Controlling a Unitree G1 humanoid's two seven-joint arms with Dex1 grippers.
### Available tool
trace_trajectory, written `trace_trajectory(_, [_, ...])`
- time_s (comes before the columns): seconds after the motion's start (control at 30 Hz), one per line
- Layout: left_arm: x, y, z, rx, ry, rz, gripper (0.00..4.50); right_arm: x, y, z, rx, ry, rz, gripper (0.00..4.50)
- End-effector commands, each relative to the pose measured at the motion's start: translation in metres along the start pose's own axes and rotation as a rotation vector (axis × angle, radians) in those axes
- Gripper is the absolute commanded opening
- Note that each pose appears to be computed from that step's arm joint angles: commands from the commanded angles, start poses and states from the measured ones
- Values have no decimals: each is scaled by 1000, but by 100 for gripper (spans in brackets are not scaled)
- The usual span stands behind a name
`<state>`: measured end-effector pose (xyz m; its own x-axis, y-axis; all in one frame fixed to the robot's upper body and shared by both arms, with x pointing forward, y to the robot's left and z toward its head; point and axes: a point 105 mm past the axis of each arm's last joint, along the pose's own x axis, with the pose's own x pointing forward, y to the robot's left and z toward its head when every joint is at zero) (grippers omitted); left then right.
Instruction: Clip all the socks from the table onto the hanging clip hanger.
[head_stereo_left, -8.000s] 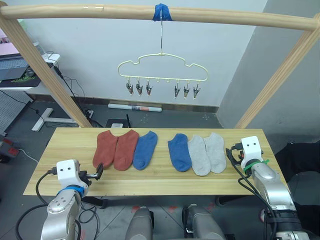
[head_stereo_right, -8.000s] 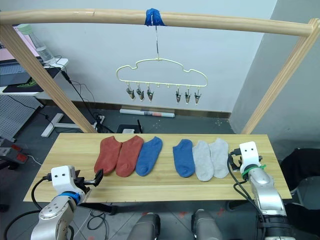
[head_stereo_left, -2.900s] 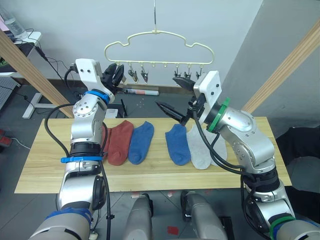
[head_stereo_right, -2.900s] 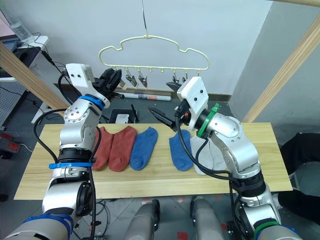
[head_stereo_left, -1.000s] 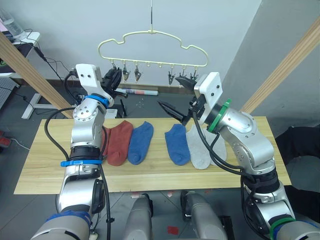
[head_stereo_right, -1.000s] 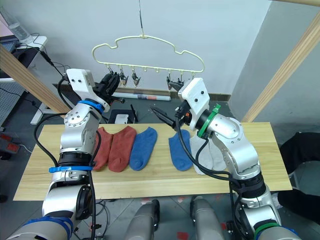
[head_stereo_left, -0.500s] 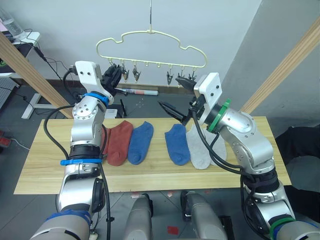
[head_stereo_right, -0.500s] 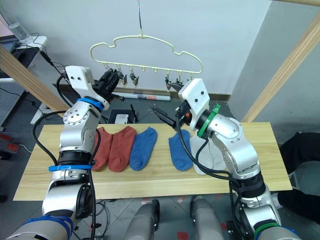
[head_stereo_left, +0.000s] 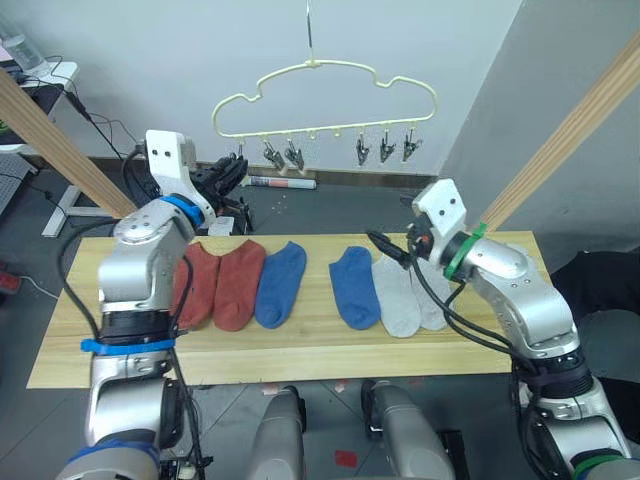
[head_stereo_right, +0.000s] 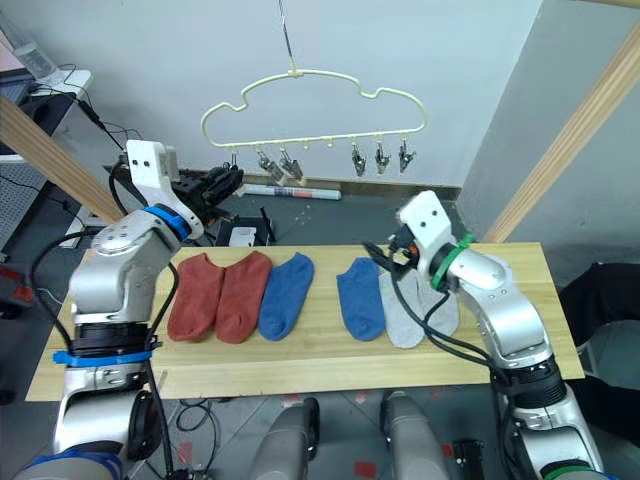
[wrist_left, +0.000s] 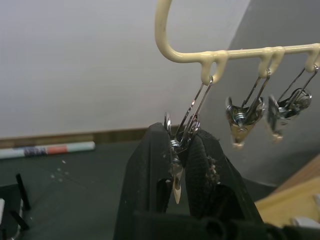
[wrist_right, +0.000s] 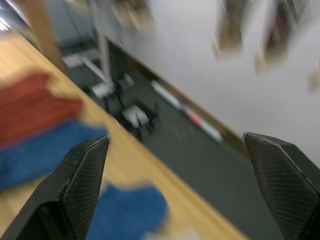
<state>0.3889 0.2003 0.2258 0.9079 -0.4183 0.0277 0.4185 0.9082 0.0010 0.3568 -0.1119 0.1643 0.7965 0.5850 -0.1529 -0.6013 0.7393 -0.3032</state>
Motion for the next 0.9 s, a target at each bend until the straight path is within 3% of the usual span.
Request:
trace_trajectory(0.03, [-10, -21, -1, -192, 124, -164, 30, -3, -22, -29, -4, 134, -50, 450])
trace_trajectory(0.2, [-22, -37, 2, -387, 260, -327, 30, -1, -40, -69, 19, 289, -72, 450])
trace_trajectory(0.27, [-24, -37, 3, -424, 282, -330, 30, 0, -43, -76, 31, 314, -76, 450])
trace_trajectory(0.4, [-33, -54, 14, -653, 316, -483, 30, -3, -53, -123, 98, 465, -128, 450])
trace_trajectory(0.6, [-38, -55, 11, -706, 325, -497, 30, -1, -60, -151, 88, 549, -157, 450])
trace_trajectory(0.9, [-40, -53, 8, -685, 343, -451, 30, 5, -59, -163, 100, 602, -144, 450])
